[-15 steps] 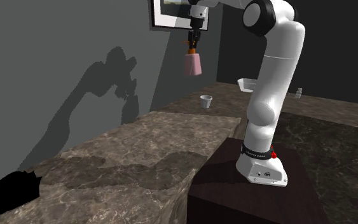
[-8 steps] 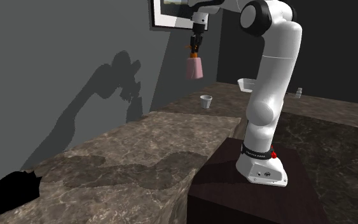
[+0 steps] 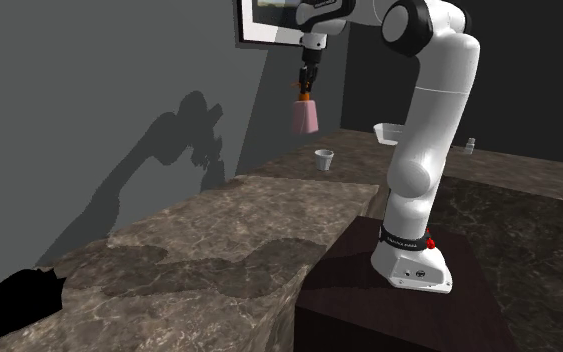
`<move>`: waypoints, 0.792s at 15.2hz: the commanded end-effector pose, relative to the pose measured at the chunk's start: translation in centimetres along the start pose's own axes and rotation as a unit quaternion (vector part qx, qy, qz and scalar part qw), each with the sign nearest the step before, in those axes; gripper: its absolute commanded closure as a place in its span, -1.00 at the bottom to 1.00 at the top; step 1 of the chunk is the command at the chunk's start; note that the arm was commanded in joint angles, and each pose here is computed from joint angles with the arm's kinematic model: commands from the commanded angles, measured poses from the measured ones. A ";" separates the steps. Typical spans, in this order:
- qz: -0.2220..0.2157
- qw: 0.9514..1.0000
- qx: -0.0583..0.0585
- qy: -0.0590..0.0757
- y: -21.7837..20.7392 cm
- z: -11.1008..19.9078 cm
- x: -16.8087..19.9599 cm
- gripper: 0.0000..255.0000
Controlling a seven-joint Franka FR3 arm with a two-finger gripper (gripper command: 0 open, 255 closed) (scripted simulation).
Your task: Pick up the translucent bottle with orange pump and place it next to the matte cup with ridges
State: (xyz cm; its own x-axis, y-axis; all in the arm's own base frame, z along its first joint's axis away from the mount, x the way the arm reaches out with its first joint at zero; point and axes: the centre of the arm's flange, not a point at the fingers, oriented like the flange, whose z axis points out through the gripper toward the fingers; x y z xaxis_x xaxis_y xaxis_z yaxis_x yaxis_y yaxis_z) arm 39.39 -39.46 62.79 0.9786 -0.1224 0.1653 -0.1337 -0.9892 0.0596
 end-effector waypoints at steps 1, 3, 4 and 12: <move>0.000 1.000 0.000 0.000 -0.1 1.1 -0.2 1.00; 0.000 1.000 0.000 0.000 -0.1 2.2 -0.3 1.00; 0.000 1.000 0.000 0.000 -0.1 2.7 -0.4 1.00; 0.000 1.000 0.000 0.000 -0.4 6.8 -1.1 1.00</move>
State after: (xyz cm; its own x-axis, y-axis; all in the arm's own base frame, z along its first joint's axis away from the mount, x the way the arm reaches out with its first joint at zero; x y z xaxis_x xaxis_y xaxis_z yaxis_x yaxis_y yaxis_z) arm 39.25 -39.37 56.44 0.9787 -0.1221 0.1653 -0.1335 -0.9893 0.0597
